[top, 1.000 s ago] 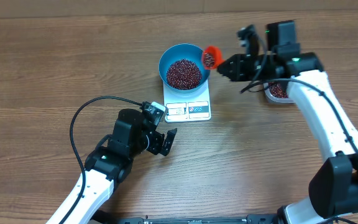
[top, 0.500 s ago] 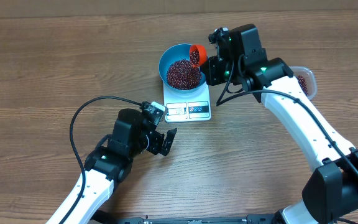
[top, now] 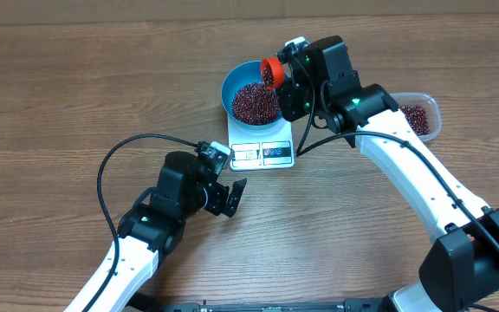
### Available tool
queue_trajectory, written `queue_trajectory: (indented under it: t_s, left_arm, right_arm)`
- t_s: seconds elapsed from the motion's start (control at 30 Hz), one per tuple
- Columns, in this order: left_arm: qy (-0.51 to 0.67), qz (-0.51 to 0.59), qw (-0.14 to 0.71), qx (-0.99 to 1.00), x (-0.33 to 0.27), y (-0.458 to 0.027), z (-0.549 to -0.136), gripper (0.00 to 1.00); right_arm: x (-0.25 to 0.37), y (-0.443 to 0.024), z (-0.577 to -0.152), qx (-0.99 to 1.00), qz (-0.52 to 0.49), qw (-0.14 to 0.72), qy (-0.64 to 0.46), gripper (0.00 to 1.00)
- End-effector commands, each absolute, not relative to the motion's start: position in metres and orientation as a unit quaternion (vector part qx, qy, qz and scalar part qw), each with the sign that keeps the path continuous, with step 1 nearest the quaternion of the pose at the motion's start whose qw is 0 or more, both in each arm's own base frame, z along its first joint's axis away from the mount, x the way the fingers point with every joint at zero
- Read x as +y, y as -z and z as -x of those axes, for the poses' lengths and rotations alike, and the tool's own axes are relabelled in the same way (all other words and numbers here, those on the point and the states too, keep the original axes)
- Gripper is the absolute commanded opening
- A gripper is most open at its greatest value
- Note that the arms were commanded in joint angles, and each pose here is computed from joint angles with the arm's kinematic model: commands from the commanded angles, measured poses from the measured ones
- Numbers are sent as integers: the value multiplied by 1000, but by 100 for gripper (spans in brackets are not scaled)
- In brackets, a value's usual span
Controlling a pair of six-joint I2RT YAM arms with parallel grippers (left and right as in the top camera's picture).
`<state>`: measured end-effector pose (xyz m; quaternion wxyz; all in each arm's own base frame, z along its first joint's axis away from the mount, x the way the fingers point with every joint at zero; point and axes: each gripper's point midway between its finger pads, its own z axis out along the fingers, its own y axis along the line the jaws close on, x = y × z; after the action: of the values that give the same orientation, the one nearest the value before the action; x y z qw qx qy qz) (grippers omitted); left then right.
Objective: Scoop item into bowl and weigh 150g on scale
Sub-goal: 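Carry the filled scoop to the teal bowl and tip beans in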
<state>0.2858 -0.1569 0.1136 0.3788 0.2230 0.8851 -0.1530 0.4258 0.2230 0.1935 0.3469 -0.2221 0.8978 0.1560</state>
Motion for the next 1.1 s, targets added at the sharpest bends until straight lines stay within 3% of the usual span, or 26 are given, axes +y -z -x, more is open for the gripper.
queue_trajectory:
  t_s: [0.0, 0.23, 0.5, 0.8, 1.07]
  left_arm:
    - [161, -224, 378, 884, -161, -115, -286, 100]
    - [161, -224, 378, 884, -161, -115, -286, 100]
    - [161, -224, 378, 884, -161, -115, -285, 100]
    - [161, -224, 378, 884, -161, -115, -285, 99]
    - [161, -224, 378, 884, -161, -115, -285, 100]
  right_arm:
    - [229, -212, -431, 874, 275, 379, -133, 4]
    - [239, -213, -427, 847, 345, 393, -94, 4]
    - [230, -215, -434, 849, 339, 406, -17, 4]
    - [231, -215, -434, 849, 336, 407, -22, 4]
    - [237, -224, -426, 853, 315, 397, -125, 4]
